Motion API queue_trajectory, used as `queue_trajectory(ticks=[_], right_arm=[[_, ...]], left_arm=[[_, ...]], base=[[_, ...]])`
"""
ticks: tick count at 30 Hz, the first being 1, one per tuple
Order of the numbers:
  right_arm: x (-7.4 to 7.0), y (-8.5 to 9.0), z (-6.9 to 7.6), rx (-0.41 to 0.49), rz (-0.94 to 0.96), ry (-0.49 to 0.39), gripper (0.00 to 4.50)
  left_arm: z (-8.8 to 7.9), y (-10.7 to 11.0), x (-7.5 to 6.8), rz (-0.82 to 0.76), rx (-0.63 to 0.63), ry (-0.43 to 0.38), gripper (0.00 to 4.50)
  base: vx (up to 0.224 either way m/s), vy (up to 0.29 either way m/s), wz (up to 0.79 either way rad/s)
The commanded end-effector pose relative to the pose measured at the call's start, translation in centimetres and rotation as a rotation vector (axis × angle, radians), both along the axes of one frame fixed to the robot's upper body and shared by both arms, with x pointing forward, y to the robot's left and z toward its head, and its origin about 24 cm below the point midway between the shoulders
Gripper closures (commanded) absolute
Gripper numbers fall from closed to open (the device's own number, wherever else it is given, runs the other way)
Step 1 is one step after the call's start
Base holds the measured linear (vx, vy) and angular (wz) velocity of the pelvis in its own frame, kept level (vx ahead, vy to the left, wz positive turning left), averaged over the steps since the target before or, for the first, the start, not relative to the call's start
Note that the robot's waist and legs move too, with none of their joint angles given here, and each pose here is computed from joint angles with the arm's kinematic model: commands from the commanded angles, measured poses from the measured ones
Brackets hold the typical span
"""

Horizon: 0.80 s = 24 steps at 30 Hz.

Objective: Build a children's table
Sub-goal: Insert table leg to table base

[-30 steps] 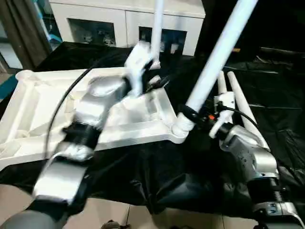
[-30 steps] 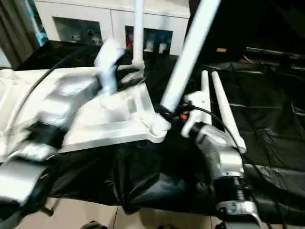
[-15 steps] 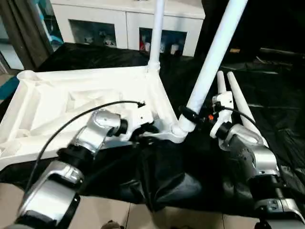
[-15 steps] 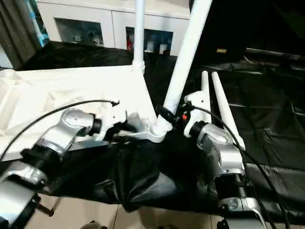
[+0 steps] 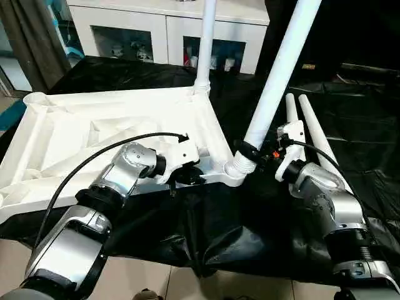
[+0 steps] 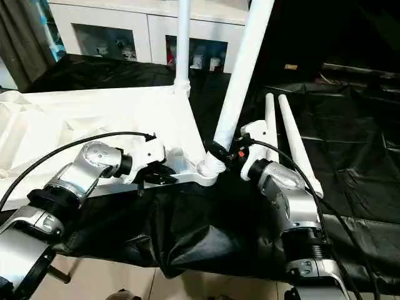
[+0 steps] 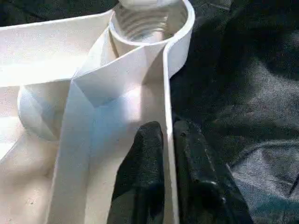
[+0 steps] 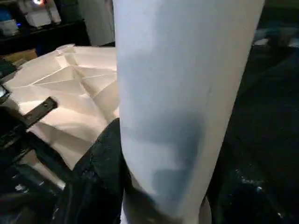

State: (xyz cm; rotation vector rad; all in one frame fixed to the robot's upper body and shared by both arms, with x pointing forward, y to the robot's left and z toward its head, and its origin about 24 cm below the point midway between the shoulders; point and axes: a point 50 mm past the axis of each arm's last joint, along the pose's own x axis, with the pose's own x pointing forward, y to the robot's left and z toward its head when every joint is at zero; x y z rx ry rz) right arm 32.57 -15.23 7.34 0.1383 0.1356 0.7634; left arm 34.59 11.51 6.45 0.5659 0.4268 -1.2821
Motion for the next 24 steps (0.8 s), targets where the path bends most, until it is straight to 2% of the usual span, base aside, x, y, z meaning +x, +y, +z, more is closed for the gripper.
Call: queue_trajectory(ticks=[1, 4, 6, 16, 24], right_arm=[[-0.1, 0.1, 0.3, -0.007, 0.042, 0.011, 2.62], [-0.2, 0.2, 0.0, -0.021, 0.065, 0.043, 2.62], [0.1, 0.2, -0.6, -0.058, 0.080, 0.095, 2.62], [1.3, 0.5, -0.8, -0.080, 0.072, 0.117, 2.62], [1.3, 1.0, -1.8, -0.118, 0.124, 0.173, 2.62]], left_arm=[[0.5, -0.1, 0.3, -0.006, -0.006, -0.010, 4.37], [0.4, -0.2, 0.3, -0.010, -0.018, -0.001, 4.44], [0.4, -0.3, 0.0, -0.032, -0.068, 0.026, 4.49], [0.4, -0.6, -0.3, -0.050, -0.124, 0.042, 4.50], [0.2, -0.3, -0.4, -0.037, -0.140, 0.043, 4.50]], base=[[0.000, 0.000, 0.00], [0.000, 0.000, 0.00], [0.000, 0.000, 0.00], [0.000, 0.000, 0.00], [0.000, 0.000, 0.00]])
